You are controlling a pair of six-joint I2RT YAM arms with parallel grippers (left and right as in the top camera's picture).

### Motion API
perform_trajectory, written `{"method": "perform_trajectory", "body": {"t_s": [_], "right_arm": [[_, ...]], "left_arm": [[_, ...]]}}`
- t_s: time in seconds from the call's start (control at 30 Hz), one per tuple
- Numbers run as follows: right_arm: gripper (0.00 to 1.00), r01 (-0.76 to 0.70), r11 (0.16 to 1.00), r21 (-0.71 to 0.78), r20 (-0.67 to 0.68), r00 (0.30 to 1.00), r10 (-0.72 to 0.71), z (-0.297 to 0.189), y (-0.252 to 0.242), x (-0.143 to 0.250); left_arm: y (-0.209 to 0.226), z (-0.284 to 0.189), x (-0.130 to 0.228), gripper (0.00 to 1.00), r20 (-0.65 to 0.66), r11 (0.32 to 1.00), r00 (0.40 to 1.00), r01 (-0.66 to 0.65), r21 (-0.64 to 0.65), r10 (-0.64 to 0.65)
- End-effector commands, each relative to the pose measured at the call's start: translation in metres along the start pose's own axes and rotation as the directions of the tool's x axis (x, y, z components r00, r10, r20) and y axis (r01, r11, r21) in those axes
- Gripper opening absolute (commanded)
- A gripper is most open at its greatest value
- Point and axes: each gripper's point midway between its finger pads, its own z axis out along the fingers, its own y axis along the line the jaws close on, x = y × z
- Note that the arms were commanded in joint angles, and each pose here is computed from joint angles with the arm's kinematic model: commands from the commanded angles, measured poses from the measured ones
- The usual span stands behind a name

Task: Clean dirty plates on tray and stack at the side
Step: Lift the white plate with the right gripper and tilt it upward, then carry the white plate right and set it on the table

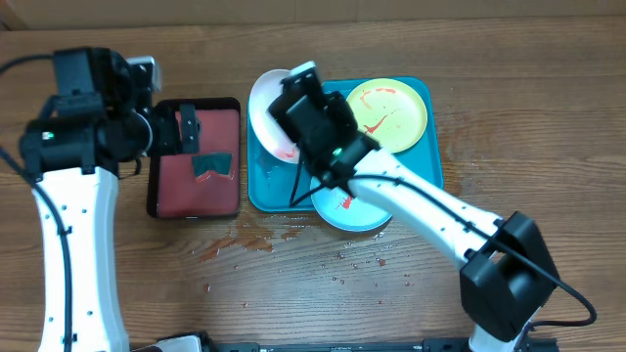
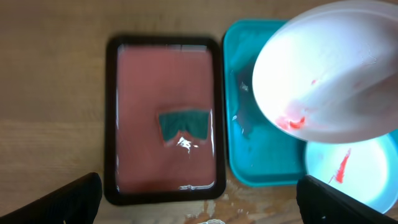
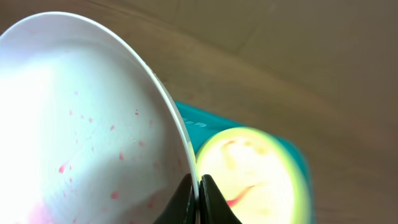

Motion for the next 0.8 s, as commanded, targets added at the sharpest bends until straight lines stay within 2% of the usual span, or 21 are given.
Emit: {"method": "perform_trajectory", "body": {"t_s": [0.0, 0.2, 0.4, 0.77], "right_arm": [[0.04, -0.252, 0.947, -0.198, -0.069, 0.967, 0.243, 0.005, 0.005, -0.007], [0.04, -0.447, 0.859, -0.248, -0.181, 0.893, 0.412, 0.018, -0.008, -0.001], [0.04, -0.612, 0.774, -0.165, -0.275, 0.782, 0.560, 0.038, -0.003, 0.022], [0.04, -0.711, 0.703, 0.013, -0.357, 0.653, 0.667, 0.073, 0.011, 0.073]], "left_arm": [[0.007, 0.019, 0.018, 1.00, -0.045, 0.998, 0.998, 0.052, -0.021, -0.053], [0.013, 0.055, 0.045, 1.00, -0.101, 0.996, 0.991, 0.090, -0.025, -0.092], [0.012, 0.079, 0.061, 1.00, -0.116, 0.986, 0.979, 0.165, -0.028, -0.167], [0.007, 0.080, 0.061, 1.00, -0.116, 0.985, 0.978, 0.172, -0.022, -0.174]]}}
